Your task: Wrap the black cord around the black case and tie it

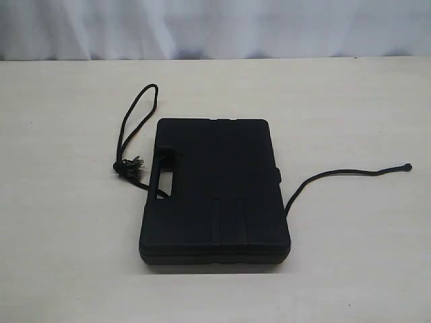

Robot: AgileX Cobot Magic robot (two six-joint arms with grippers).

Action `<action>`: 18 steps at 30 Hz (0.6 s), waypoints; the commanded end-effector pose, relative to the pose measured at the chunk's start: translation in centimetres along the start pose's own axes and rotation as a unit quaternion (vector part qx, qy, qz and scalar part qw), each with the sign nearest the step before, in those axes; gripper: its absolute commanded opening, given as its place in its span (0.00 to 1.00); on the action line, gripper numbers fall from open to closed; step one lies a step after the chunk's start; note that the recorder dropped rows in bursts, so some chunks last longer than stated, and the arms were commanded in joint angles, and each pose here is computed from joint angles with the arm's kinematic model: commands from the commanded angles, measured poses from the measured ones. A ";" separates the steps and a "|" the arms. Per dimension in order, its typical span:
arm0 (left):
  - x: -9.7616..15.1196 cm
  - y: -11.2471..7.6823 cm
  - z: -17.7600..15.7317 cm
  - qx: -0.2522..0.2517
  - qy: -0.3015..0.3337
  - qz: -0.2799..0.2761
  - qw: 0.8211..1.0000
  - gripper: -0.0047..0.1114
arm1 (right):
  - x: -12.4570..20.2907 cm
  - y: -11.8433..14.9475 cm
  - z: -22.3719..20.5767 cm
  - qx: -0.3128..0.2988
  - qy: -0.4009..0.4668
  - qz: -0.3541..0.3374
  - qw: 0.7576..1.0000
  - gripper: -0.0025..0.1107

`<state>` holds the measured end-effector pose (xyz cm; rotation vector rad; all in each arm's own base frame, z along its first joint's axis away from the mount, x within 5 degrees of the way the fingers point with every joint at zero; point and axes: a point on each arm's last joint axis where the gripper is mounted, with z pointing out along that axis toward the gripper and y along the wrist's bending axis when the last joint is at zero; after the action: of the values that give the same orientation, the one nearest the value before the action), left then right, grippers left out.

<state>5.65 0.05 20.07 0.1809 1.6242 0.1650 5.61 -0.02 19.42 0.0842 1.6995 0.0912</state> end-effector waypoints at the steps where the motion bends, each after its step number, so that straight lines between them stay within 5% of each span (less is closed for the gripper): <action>1: 0.0 0.0 0.0 -0.001 -0.003 0.002 1.000 0.04 | 0.0 0.0 0.0 -0.002 -0.004 -0.002 1.000 0.06; 13: -0.7 0.0 0.0 -0.002 -0.042 -0.010 0.999 0.04 | -0.2 0.1 0.0 -0.004 -0.014 -0.001 1.000 0.06; 16: -1.2 0.1 -0.1 0.003 -0.069 -0.105 0.992 0.04 | -0.5 0.1 0.0 -0.009 -0.032 0.001 0.999 0.06; 18: -1.8 0.4 -0.2 0.006 -0.104 -0.254 0.962 0.04 | -0.7 0.3 -0.1 -0.020 -0.044 0.049 0.998 0.06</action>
<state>5.64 -0.15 21.23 -0.0113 1.5042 -0.0535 5.66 0.10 19.90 0.1046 1.6462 0.1335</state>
